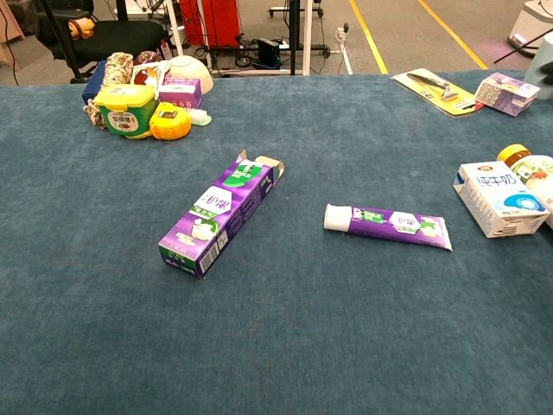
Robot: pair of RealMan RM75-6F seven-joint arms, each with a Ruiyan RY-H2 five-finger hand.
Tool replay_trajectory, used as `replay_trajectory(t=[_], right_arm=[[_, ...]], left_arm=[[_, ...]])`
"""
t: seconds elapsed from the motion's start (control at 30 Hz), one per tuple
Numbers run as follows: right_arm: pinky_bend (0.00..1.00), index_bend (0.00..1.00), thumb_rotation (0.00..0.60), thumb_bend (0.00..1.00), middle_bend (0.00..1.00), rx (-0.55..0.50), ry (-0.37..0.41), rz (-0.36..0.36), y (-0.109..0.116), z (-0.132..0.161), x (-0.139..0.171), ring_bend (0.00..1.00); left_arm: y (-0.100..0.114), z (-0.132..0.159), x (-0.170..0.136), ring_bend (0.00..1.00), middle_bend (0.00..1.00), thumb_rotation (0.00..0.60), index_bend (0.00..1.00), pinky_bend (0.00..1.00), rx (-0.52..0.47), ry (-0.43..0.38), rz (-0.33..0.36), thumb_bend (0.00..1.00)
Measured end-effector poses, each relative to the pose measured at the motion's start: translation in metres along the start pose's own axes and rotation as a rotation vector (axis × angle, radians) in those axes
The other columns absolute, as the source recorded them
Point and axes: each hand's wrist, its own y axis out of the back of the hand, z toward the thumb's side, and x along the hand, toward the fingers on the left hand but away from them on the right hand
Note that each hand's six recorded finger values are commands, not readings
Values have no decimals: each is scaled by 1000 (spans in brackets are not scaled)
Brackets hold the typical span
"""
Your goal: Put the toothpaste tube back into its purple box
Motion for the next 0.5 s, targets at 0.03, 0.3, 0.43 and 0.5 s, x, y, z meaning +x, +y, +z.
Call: replay_trajectory(t=[0.03, 0.3, 0.43, 0.5], right_arm=[[225, 102, 600, 85, 155, -6, 25, 15, -5, 8, -7, 130], [310, 153, 600, 102, 201, -23, 112, 89, -33, 47, -49, 176], [342, 161, 600, 105, 227, 9, 108, 124, -48, 59, -67, 203], [348, 162, 600, 106, 228, 22, 98, 137, -55, 63, -76, 205]], left_arm=[[-1, 0, 1, 0, 0, 600, 0, 87, 0, 2, -5, 51], [-3, -4, 7, 0, 0, 600, 0, 86, -6, 18, -22, 52], [-4, -5, 8, 0, 0, 600, 0, 87, -10, 23, -29, 53], [-4, -6, 9, 0, 0, 600, 0, 87, -14, 27, -32, 52]])
